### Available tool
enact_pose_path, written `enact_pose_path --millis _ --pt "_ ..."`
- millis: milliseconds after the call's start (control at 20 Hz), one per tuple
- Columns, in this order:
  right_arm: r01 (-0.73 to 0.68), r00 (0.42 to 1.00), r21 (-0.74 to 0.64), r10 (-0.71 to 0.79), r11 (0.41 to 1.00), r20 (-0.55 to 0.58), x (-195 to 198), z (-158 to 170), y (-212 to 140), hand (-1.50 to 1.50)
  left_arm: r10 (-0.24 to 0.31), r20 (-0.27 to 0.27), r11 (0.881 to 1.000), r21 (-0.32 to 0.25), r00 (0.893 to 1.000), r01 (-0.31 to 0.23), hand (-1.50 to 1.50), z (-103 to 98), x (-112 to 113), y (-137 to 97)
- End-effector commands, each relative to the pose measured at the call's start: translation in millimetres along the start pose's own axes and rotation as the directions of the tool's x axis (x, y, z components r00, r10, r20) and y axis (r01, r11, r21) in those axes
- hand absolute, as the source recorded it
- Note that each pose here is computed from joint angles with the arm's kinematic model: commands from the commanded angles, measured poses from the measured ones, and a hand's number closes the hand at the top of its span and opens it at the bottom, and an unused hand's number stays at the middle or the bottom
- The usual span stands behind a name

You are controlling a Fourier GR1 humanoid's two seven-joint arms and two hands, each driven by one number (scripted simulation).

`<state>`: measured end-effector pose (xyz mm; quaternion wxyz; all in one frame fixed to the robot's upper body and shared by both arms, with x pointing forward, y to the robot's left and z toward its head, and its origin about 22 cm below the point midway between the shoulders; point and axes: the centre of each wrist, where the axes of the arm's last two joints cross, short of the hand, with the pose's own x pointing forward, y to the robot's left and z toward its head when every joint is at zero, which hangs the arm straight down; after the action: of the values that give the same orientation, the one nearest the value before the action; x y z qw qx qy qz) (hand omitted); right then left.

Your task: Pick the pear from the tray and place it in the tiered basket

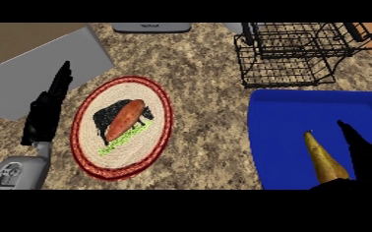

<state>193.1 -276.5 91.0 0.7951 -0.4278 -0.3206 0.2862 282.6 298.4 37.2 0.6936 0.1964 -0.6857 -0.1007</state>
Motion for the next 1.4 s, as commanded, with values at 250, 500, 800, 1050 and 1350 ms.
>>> enact_pose_path --millis 250,500,800,1050,1350 --pt "-0.013 0.998 0.039 0.016 0.999 -0.064 -11 -27 6 -1.5 -0.002 0.006 1.0 -0.004 1.0 0.002 0.0 15 -9 -3" --pt "-0.016 0.999 0.063 0.019 0.998 -0.051 0 -26 19 -1.5 0.006 0.001 1.0 0.0 1.0 -0.006 0.0 -1 -9 4" --pt "-0.001 0.999 0.104 0.007 0.995 -0.051 -2 -36 39 -1.5 -0.001 -0.005 1.0 -0.006 1.0 0.001 0.0 6 -1 -7" --pt "-0.102 0.995 0.263 0.098 0.959 0.026 15 -35 53 1.5 -0.01 -0.012 1.0 0.013 1.0 0.01 0.0 1 -19 -4" --pt "-0.175 0.984 0.126 0.167 0.976 0.07 -8 -35 44 1.5 0.006 0.011 1.0 -0.01 1.0 -0.006 0.0 -13 -11 0"
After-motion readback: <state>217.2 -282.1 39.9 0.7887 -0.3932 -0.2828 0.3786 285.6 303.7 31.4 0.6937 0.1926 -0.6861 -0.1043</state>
